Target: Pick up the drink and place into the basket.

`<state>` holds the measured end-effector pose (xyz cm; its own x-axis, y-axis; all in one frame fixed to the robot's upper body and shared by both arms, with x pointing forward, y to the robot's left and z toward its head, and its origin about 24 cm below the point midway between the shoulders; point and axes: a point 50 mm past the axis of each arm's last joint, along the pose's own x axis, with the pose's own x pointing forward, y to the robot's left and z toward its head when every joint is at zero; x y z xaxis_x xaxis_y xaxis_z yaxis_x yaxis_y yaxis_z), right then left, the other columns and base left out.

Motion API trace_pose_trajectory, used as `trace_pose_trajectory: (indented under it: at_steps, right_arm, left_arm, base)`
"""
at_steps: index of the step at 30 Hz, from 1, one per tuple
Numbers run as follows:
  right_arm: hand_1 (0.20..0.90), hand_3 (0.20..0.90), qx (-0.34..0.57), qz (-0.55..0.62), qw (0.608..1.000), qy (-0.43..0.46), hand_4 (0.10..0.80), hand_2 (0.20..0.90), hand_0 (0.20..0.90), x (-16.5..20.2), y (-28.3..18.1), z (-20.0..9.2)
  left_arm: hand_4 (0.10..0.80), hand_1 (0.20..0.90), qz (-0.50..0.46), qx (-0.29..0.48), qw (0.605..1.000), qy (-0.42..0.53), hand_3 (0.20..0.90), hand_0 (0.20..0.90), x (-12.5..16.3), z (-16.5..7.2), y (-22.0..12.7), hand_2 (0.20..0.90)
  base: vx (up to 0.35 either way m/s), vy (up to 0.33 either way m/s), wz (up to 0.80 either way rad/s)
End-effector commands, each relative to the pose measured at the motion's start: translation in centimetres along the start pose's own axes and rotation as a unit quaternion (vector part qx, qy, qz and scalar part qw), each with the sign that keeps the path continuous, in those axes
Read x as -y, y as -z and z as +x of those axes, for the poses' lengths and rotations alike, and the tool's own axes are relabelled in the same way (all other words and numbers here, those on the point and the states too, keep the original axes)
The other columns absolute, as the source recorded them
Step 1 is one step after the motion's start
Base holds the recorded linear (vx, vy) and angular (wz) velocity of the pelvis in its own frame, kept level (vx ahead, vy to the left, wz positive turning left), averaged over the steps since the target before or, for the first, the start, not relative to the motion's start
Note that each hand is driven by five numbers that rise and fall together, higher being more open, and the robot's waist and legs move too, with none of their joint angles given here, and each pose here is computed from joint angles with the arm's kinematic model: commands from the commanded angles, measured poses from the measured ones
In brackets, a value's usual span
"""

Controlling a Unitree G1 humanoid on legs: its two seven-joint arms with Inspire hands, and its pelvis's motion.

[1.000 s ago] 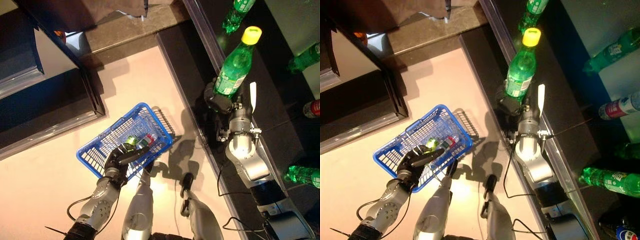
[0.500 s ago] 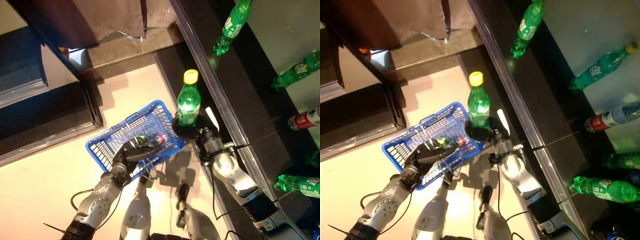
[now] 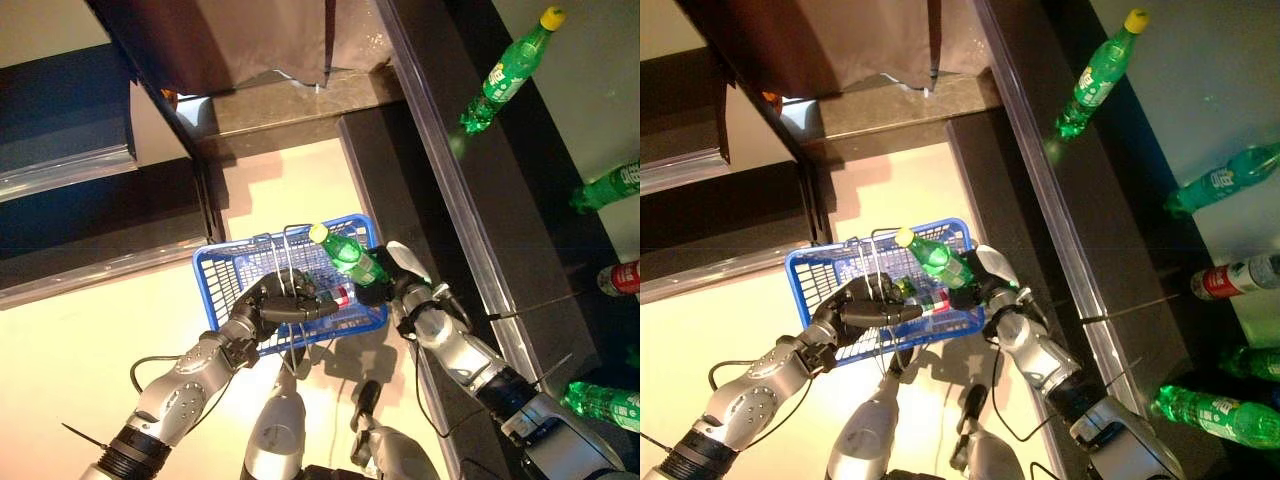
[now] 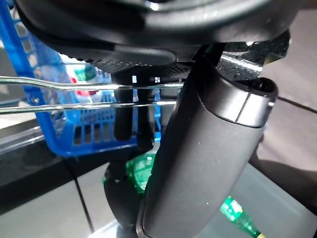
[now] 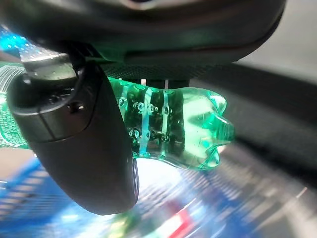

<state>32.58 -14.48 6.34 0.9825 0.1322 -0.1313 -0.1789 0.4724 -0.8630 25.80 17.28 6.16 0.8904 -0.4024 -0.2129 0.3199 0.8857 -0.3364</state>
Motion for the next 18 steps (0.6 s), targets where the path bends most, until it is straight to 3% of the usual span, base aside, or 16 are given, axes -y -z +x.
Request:
trace_pose_trajectory:
  at_steps: [1, 7, 18]
  right_arm:
    - [0.300, 0.200, 0.042, -0.110, 0.993, 0.010, 0.100, 0.300, 0.300, 0.4, -1.2, 0.5]
    - [0.300, 0.200, 0.048, -0.225, 0.973, -0.022, 0.100, 0.300, 0.300, 0.7, -1.7, 1.4]
    - [0.300, 0.200, 0.110, -0.319, 0.934, -0.116, 0.100, 0.300, 0.300, -0.7, -5.7, 2.3]
  left_arm:
    - [0.100, 0.300, 0.004, 0.208, 0.943, 0.260, 0.200, 0.300, 8.8, -0.8, -7.2, 0.300]
    - [0.100, 0.300, 0.015, 0.184, 0.938, 0.292, 0.200, 0.300, 9.9, -0.7, -7.0, 0.300]
    - [0.100, 0.300, 0.011, 0.126, 0.921, 0.368, 0.200, 0.300, 12.6, -0.2, -6.0, 0.300]
  base:
    - [0.000, 0.000, 0.00]
    - [0.003, -0.005, 0.00]
    - [0.013, 0.004, 0.09]
